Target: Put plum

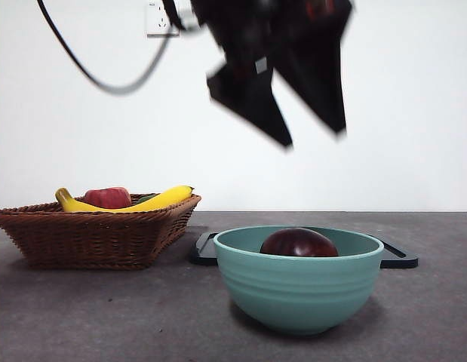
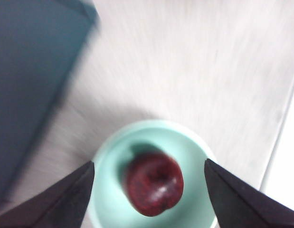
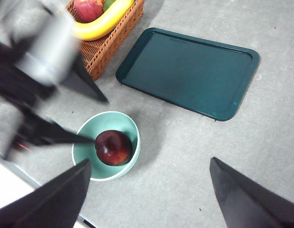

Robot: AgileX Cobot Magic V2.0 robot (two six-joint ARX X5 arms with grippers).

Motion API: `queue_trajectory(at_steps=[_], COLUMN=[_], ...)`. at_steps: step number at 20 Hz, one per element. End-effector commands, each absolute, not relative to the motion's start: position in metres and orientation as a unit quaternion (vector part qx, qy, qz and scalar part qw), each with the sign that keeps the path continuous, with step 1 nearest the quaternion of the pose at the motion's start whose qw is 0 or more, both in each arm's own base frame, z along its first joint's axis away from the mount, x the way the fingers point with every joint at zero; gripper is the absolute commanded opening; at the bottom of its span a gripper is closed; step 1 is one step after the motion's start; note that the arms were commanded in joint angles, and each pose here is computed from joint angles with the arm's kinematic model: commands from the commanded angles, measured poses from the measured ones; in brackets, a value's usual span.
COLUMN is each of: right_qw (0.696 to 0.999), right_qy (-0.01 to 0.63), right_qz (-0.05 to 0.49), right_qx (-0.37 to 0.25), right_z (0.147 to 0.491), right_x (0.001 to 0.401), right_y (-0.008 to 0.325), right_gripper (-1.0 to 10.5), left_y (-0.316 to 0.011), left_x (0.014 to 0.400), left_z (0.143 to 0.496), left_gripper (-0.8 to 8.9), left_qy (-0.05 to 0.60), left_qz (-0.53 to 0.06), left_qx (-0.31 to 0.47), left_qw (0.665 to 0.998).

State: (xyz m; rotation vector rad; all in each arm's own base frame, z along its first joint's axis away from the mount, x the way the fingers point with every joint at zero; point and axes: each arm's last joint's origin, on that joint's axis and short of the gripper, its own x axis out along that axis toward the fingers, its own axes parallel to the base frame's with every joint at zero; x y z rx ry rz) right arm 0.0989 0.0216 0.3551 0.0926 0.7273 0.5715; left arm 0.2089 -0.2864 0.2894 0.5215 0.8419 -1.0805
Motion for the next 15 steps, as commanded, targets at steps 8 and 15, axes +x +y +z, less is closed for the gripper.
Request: queue_trajectory(at_steps=[8, 15], right_qw=[0.896, 0.895], right_qy=[0.344, 0.345], right_qz=[0.277, 0.277], right_qx=[0.049, 0.049], right_z=[0.36, 0.36], right_x=[0.098, 0.099], right_y=[0.022, 0.022], right_gripper=[4.0, 4.0], left_y=[-0.162, -0.106], left_x=[0.192, 0.157], left_z=[0.404, 0.388], left_gripper=[3.74, 3.74], left_qy=[0.28, 0.294], left_qz=[-0.399, -0.368], left_qx=[0.117, 0.066], left_qw=[0.865, 0.879])
